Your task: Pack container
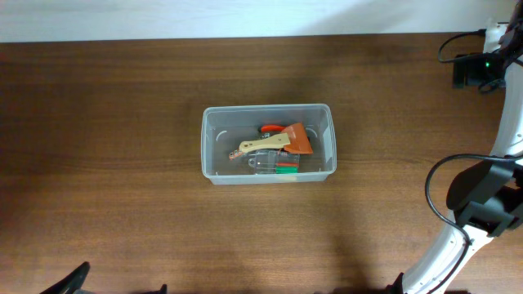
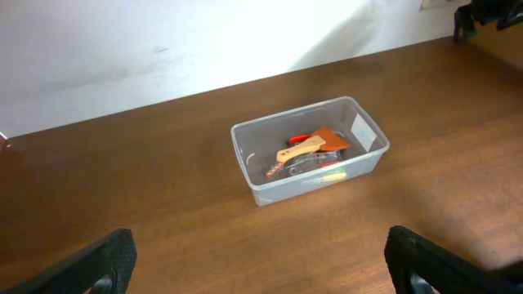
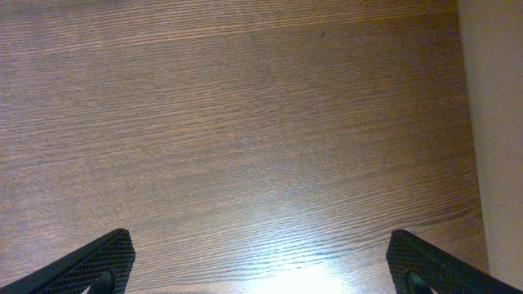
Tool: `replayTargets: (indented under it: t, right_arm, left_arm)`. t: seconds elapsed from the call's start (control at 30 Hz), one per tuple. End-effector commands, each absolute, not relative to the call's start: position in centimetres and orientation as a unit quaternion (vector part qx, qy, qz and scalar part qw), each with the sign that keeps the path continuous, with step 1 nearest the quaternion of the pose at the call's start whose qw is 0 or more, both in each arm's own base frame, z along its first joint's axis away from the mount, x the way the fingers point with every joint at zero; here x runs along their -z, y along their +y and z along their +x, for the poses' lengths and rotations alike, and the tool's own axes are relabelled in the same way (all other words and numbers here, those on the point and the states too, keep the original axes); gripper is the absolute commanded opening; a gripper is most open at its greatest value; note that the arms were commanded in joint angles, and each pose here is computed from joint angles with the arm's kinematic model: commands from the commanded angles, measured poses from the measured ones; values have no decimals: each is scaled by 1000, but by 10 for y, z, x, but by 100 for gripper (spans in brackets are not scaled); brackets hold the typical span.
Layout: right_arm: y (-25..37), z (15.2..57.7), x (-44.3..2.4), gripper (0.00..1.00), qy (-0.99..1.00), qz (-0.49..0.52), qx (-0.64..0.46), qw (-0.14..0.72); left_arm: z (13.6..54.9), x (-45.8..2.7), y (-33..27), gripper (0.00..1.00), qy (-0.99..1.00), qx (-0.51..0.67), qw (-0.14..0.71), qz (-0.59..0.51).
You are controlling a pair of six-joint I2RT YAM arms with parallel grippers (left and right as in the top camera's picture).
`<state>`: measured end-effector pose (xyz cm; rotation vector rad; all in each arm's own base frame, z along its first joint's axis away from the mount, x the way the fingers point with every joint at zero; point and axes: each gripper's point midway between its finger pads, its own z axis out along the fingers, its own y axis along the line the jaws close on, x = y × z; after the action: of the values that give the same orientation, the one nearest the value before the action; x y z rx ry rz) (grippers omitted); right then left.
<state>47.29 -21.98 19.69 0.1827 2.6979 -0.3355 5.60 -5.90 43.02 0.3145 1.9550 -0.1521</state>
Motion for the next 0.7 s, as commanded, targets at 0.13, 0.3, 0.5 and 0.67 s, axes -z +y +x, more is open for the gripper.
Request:
replayTargets:
  t: [0.13,0.3,0.5,0.67]
  right_arm:
    - [-222,472,-202,99,967,69,121,213]
    - [-222,472,-202,99,967,69,121,213]
    - [-222,472,-202,99,967,69,121,213]
    - [-222,472,-202,99,967,69,121,213]
  left_arm:
    - [54,-430,-64,99,822,81,547,133]
    - [54,-430,-63,99,823,77,548,131]
    - [73,-442,-60,99,805,68,574,137]
    - [111,-449,-57,99,785,70,597,147]
